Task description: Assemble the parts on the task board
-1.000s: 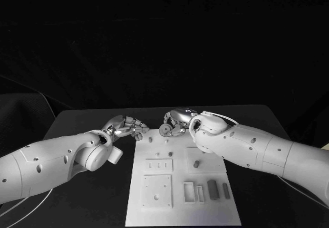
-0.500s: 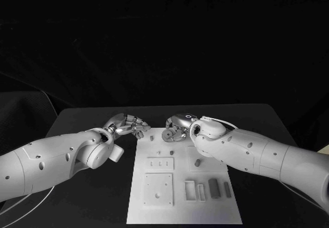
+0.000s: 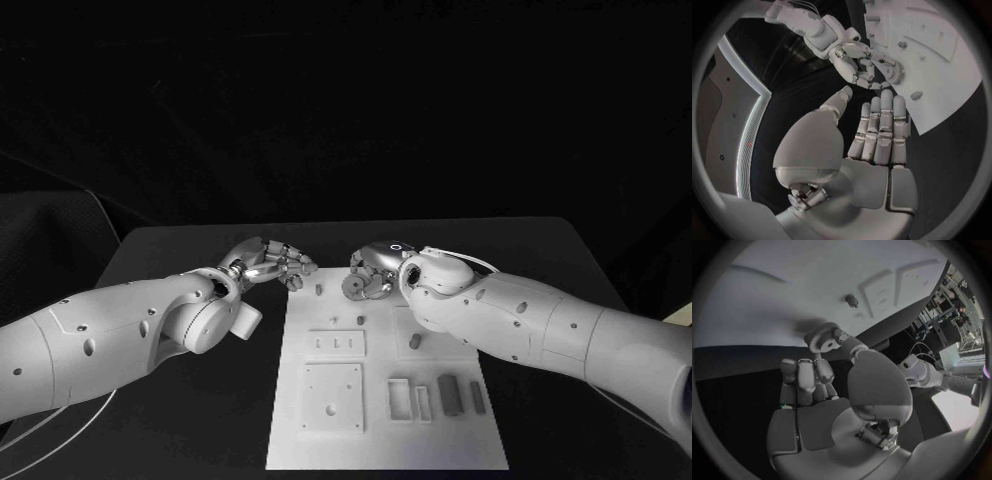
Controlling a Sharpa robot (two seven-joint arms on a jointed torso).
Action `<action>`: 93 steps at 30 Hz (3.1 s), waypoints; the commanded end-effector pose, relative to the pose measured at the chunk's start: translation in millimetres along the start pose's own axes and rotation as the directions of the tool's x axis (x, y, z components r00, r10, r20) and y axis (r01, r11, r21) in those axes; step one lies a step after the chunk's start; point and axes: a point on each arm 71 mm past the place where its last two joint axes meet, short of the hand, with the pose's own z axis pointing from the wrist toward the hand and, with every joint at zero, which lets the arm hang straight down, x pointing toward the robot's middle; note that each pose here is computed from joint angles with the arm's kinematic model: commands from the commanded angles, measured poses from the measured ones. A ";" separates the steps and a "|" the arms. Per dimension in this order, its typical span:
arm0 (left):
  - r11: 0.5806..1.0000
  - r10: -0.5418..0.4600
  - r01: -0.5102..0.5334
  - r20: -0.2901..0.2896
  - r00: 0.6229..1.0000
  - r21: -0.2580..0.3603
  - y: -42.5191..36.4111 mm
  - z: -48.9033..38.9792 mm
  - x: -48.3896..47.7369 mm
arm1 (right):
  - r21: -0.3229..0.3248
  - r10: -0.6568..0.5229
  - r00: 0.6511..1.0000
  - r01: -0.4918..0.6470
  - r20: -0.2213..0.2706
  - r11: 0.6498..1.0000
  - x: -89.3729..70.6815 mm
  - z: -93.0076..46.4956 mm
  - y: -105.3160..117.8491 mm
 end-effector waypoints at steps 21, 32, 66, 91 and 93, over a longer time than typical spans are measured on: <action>1.000 -0.001 0.001 -0.004 1.000 0.008 -1.9 1.2 1.7 | -0.013 -0.021 1.000 0.021 -0.010 1.000 7.0 2.3 7.9; 1.000 -0.001 0.001 -0.005 1.000 0.009 -2.4 2.4 2.9 | -0.008 -0.022 1.000 0.022 -0.011 1.000 10.4 4.5 7.7; 1.000 0.000 0.000 -0.001 1.000 0.007 -1.8 2.3 1.5 | 0.023 -0.024 1.000 0.024 0.002 0.999 10.1 4.5 -3.2; 1.000 0.000 0.000 -0.002 1.000 0.007 -1.8 2.2 1.6 | 0.030 -0.020 1.000 0.021 -0.005 0.999 11.2 3.2 -7.4; 1.000 0.000 0.000 -0.002 1.000 0.006 -1.7 2.0 1.3 | 0.025 -0.017 1.000 0.017 -0.009 1.000 11.5 3.1 -6.4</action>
